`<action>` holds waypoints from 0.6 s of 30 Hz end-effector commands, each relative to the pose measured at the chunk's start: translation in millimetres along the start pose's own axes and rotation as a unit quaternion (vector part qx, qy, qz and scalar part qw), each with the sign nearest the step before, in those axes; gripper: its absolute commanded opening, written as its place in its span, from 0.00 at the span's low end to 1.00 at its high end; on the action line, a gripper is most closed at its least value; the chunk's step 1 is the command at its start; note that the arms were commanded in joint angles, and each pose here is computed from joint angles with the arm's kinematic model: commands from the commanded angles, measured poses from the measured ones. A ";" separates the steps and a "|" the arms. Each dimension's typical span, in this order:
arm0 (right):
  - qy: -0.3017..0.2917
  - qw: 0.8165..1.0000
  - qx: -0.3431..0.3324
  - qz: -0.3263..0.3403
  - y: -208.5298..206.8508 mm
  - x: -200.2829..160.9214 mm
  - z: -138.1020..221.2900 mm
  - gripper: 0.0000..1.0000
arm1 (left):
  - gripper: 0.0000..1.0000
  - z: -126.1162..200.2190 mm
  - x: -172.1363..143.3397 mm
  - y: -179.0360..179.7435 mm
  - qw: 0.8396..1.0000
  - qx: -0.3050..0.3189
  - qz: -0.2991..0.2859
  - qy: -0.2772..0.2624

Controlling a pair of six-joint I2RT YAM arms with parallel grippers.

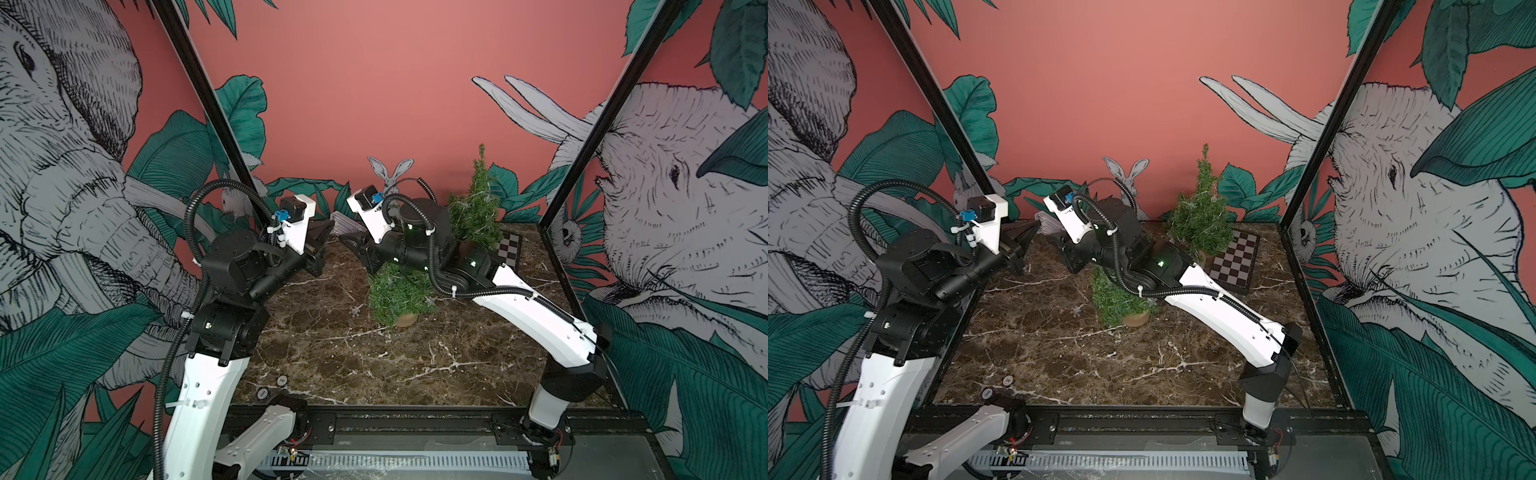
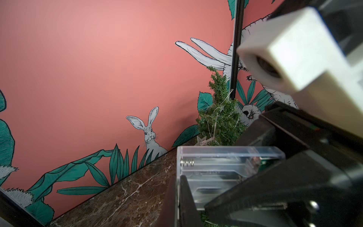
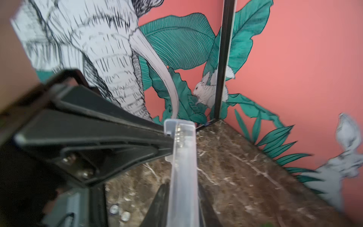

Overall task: Wrap string light around the christmas tree
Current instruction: Wrap the Christmas tree at the center of the board.

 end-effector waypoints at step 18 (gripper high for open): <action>-0.098 0.995 -0.009 -0.003 1.9 41.7 38.4 0.00 | 0.99 73.3 -31.1 -1.0 0.990 0.136 0.013 -0.022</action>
Point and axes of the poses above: each gripper's point midway between its finger pads, its own z axis back along the fingers, its own y axis along the line the jaws close on, x = y × z, the point moved 6 cm from there along z, back along the fingers, and after that the axes turned 1 degree about z, right-handed, at the moved point
